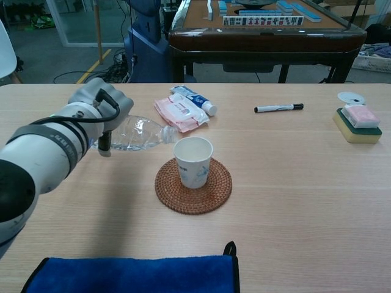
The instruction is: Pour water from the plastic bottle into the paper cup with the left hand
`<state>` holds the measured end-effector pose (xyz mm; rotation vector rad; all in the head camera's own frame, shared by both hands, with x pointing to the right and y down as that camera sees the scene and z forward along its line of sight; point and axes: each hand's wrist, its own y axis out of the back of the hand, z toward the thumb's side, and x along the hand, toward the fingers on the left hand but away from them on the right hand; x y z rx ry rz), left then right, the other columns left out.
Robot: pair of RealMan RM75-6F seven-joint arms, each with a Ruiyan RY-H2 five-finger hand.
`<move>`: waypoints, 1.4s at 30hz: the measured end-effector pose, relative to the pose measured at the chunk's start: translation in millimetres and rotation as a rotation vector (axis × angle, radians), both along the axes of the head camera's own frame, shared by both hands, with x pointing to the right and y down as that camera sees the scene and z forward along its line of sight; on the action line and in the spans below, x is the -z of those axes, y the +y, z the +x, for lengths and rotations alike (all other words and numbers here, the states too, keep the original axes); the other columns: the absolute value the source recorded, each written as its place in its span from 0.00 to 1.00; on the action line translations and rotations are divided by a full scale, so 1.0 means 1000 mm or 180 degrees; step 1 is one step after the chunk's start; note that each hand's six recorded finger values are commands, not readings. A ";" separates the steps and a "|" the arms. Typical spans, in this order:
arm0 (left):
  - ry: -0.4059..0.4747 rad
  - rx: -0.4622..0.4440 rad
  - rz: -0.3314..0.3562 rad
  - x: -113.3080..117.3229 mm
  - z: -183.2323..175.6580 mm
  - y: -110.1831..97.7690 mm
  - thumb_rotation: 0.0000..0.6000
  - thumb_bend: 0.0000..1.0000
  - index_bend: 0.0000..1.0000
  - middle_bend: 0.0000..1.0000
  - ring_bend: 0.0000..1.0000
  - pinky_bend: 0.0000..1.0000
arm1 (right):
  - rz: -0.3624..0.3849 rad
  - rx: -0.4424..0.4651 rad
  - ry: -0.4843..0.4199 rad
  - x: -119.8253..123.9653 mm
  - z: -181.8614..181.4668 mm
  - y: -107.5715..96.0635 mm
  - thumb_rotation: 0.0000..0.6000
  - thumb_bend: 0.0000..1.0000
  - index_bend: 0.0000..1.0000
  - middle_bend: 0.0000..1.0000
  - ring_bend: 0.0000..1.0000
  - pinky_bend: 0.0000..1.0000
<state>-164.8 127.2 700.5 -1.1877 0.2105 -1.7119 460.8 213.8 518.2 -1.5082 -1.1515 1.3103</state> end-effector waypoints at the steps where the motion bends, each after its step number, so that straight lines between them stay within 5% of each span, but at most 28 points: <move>1: 0.0003 0.0008 -0.0004 0.000 0.000 0.000 1.00 0.12 0.72 0.76 0.39 0.37 | 0.0001 -0.0001 -0.0001 0.000 0.000 0.000 1.00 0.08 0.31 0.42 0.26 0.41; 42: -0.0196 -0.0149 0.0103 0.008 0.021 -0.004 1.00 0.12 0.72 0.76 0.39 0.40 | 0.0021 -0.0023 -0.0045 0.004 0.004 -0.001 1.00 0.08 0.31 0.42 0.26 0.41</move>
